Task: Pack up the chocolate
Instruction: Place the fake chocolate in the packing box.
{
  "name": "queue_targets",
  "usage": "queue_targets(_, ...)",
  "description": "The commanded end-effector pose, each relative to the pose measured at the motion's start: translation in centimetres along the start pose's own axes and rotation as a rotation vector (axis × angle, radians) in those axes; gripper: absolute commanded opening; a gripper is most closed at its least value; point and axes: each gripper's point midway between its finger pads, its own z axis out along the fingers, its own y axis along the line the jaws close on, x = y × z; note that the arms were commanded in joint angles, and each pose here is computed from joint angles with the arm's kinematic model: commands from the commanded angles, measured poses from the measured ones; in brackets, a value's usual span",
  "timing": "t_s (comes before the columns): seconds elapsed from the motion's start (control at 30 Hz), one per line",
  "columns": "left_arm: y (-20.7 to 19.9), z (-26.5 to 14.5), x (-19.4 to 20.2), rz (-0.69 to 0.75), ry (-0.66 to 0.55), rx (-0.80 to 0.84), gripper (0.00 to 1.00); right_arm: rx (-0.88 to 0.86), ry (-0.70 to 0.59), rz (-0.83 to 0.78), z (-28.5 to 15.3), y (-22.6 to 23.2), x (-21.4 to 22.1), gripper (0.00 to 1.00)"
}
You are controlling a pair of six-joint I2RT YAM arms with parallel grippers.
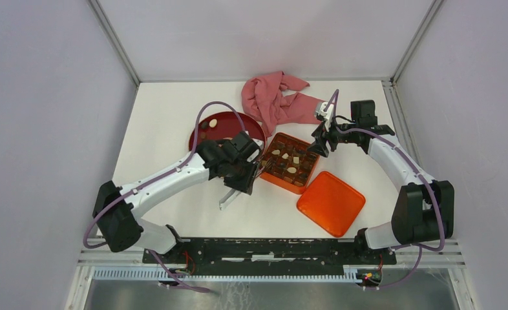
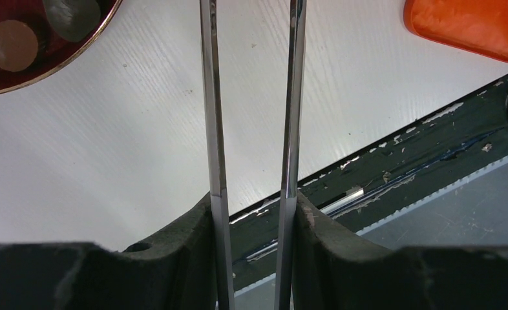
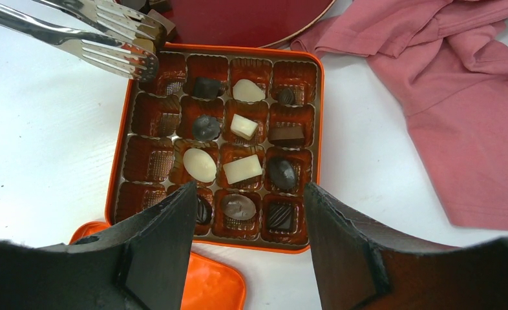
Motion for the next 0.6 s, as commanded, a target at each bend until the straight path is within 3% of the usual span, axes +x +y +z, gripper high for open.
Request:
queue_targets(0.0,-0.6,-0.5,-2.1,-0.016,-0.057,-0.036,0.03,-0.006,-0.006,-0.019,0.2,-0.1,-0.3,0.67)
queue_targets(0.17,-0.7,0.3,-1.8,0.005,-0.016,-0.07,0.06,-0.006,-0.006,-0.019,0.2,-0.1,-0.3,0.67)
queue_targets(0.33,-0.8,0.8,-1.3,0.026,0.015,-0.103,0.19,-0.007,-0.005,-0.02,0.2,-0.1,-0.3,0.67)
queue_targets(0.57,-0.7,0.8,-1.3,0.035,0.02,-0.126,0.3,-0.007,-0.005,-0.019,0.1,-0.1,-0.3,0.67)
